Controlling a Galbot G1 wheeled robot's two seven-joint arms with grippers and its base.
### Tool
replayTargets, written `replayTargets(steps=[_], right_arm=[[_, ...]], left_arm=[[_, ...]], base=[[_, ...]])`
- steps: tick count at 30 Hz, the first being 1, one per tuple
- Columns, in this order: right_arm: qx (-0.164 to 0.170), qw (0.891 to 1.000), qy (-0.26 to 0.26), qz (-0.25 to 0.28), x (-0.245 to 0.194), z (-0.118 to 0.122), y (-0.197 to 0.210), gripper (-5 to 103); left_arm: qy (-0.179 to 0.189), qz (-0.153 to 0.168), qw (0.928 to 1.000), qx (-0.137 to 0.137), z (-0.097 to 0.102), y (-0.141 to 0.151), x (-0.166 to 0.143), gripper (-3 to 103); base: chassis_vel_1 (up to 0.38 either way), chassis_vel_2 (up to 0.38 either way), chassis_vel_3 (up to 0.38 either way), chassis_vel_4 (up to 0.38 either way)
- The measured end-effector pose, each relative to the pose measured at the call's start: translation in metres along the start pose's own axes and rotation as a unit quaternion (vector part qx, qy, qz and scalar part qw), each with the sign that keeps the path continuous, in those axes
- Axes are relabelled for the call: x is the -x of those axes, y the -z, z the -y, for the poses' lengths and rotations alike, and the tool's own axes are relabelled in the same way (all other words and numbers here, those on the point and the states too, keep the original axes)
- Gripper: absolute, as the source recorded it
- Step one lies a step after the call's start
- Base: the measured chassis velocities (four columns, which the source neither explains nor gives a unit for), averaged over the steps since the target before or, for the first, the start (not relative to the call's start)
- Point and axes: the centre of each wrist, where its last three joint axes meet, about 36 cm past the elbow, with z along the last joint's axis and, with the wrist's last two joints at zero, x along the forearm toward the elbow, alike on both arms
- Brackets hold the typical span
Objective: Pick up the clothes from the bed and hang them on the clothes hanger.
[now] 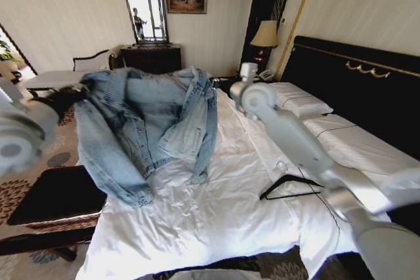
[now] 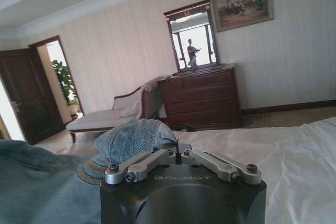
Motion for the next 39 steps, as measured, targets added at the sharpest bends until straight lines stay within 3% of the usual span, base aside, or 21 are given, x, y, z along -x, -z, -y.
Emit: replayTargets(steps=[1, 2, 3, 4, 5, 6, 8, 10, 12, 14, 15, 20, 21, 25, 26, 29, 31, 32, 35, 38, 39], right_arm=[[0.001, 1.0, 0.005, 0.0, -0.03, 0.002, 0.004, 0], [0.001, 1.0, 0.005, 0.0, -0.03, 0.002, 0.004, 0], [0.003, 1.0, 0.009, -0.006, -0.076, 0.003, 0.012, 0], [0.006, 1.0, 0.01, -0.018, -0.129, -0.004, 0.023, 0], [0.005, 1.0, 0.015, -0.026, -0.157, -0.011, 0.033, 0], [0.005, 1.0, 0.015, -0.026, -0.157, -0.011, 0.033, 0], [-0.003, 0.999, 0.023, -0.048, -0.197, -0.035, 0.047, 0], [-0.019, 0.997, 0.028, -0.074, -0.223, -0.059, 0.054, 0], [-0.026, 0.996, 0.029, -0.083, -0.23, -0.066, 0.056, 0], [-0.038, 0.994, 0.023, -0.1, -0.239, -0.075, 0.058, 0], [-0.037, 0.993, 0.013, -0.11, -0.236, -0.075, 0.055, 0], [-0.026, 0.992, -0.016, -0.119, -0.217, -0.059, 0.046, 0], [-0.018, 0.993, -0.033, -0.116, -0.206, -0.047, 0.04, 0], [0.008, 0.989, -0.049, -0.137, -0.151, -0.008, -0.009, 0], [0.008, 0.989, -0.049, -0.137, -0.151, -0.008, -0.009, 0], [0.007, 0.979, -0.043, -0.197, -0.086, 0.015, -0.087, 0], [-0.002, 0.972, -0.053, -0.228, -0.056, 0.021, -0.135, 0], [-0.002, 0.972, -0.053, -0.228, -0.056, 0.021, -0.135, 0], [0.004, 0.961, -0.055, -0.271, -0.021, 0.02, -0.188, 0], [0.004, 0.955, -0.058, -0.289, -0.008, 0.021, -0.208, 0], [0.0, 0.951, -0.062, -0.302, 0.002, 0.023, -0.223, 0]], left_arm=[[-0.014, -0.008, 0.9998, -0.007, 0.014, 0.001, -0.011, 2], [-0.014, -0.008, 0.9998, -0.007, 0.014, 0.001, -0.011, 2], [-0.022, -0.025, 0.9992, -0.022, 0.026, 0.005, -0.026, 2], [-0.015, -0.055, 0.9961, -0.068, 0.021, 0.015, -0.042, 2], [-0.008, -0.07, 0.9929, -0.096, 0.016, 0.022, -0.053, 2], [-0.008, -0.07, 0.9929, -0.096, 0.016, 0.022, -0.053, 2], [0.01, -0.103, 0.9845, -0.141, 0.004, 0.031, -0.072, 2], [0.045, -0.096, 0.986, -0.128, 0.0, 0.048, -0.088, 2], [0.059, -0.099, 0.9865, -0.116, 0.001, 0.053, -0.089, 2], [0.056, -0.131, 0.9851, -0.096, 0.008, 0.062, -0.085, 2], [0.043, -0.155, 0.9823, -0.096, 0.013, 0.068, -0.084, 2], [0.025, -0.183, 0.9774, -0.102, 0.022, 0.075, -0.078, 2], [0.015, -0.197, 0.9745, -0.107, 0.025, 0.073, -0.071, 2], [0.042, -0.243, 0.9621, -0.116, 0.02, 0.035, -0.05, 2], [0.042, -0.243, 0.9621, -0.116, 0.02, 0.035, -0.05, 2], [0.088, -0.275, 0.952, -0.101, 0.011, -0.031, -0.04, 2], [0.091, -0.299, 0.9445, -0.1, 0.013, -0.076, -0.038, 2], [0.091, -0.299, 0.9445, -0.1, 0.013, -0.076, -0.038, 2], [0.107, -0.328, 0.9317, -0.115, 0.008, -0.138, -0.029, 2], [0.114, -0.335, 0.927, -0.124, 0.008, -0.164, -0.024, 2], [0.121, -0.341, 0.9224, -0.135, 0.008, -0.187, -0.018, 2]], base=[[0.0, 0.0, 0.0, 0.0], [0.0, 0.0, 0.0, 0.0], [0.0, 0.0, 0.0, 0.0], [0.0, 0.0, 0.0, 0.0], [0.0, 0.0, 0.0, 0.0], [0.0, 0.0, 0.0, 0.0], [0.0, 0.0, 0.0, 0.0], [0.0, 0.0, 0.0, 0.0], [0.013, 0.031, 0.009, 0.011], [0.024, 0.031, 0.02, 0.012], [0.0, 0.0, 0.0, 0.0], [0.0, 0.0, 0.0, 0.0], [0.0, 0.0, 0.0, 0.0], [0.0, 0.0, 0.0, 0.0], [0.0, 0.0, 0.0, 0.0], [0.0, 0.0, 0.0, 0.0], [0.0, 0.0, 0.0, 0.0], [0.0, 0.0, 0.0, 0.0], [0.0, 0.0, 0.0, 0.0], [0.0, 0.0, 0.0, 0.0], [0.0, 0.0, 0.0, 0.0]])
